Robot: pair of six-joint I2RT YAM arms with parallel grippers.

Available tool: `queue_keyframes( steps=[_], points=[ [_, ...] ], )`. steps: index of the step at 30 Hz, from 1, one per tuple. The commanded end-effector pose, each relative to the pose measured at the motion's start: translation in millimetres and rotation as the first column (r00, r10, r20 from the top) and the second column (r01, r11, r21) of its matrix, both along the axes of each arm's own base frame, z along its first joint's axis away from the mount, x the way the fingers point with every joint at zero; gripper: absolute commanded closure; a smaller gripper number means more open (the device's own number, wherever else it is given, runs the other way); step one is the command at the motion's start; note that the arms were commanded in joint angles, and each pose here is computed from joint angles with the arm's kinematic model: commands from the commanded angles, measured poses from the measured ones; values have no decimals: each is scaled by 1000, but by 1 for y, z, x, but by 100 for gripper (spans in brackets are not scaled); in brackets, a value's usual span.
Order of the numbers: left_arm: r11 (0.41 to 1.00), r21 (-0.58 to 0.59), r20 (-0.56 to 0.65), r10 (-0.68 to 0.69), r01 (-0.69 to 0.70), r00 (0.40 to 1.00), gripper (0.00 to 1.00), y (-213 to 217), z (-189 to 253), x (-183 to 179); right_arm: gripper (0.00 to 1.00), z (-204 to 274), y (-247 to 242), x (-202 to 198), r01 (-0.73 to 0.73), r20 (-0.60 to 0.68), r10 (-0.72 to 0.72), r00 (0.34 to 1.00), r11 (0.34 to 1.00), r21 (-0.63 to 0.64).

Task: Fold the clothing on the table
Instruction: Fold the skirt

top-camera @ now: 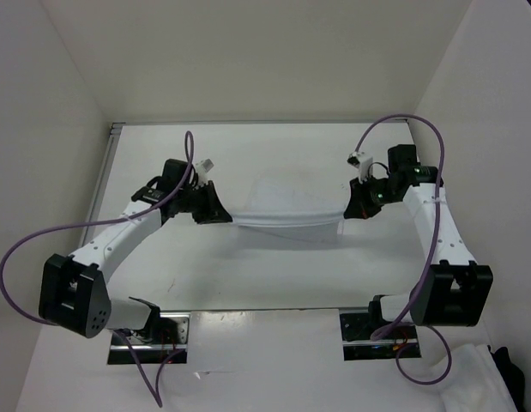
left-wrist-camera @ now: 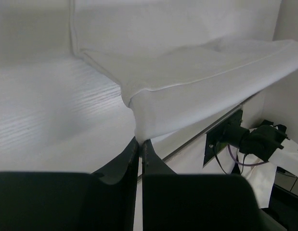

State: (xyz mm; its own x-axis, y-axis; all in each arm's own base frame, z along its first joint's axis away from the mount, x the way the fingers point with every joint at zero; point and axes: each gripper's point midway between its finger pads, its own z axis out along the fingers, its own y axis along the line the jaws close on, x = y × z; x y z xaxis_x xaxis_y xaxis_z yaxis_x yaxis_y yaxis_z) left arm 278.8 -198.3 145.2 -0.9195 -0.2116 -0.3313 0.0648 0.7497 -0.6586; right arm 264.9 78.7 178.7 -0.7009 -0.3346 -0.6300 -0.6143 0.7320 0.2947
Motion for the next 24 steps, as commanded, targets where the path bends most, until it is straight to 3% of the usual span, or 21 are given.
queue_keyframes(
  steps=[1,6,17,24],
  points=[
    [999,37,52,3,-5,999,94,12,15,3,100,-8,-23,-9,3,-60,-9,998,996,-89],
    [998,44,83,-40,36,996,91,2,26,25,100,-5,-24,5,33,-15,-35,999,996,-82],
    [992,55,34,-118,116,992,80,-23,7,77,100,-25,-32,16,200,-66,-207,976,975,-99],
    [989,28,-9,-142,143,990,79,-37,-15,101,100,-28,-37,21,235,-67,-244,967,965,-119]
  ],
)
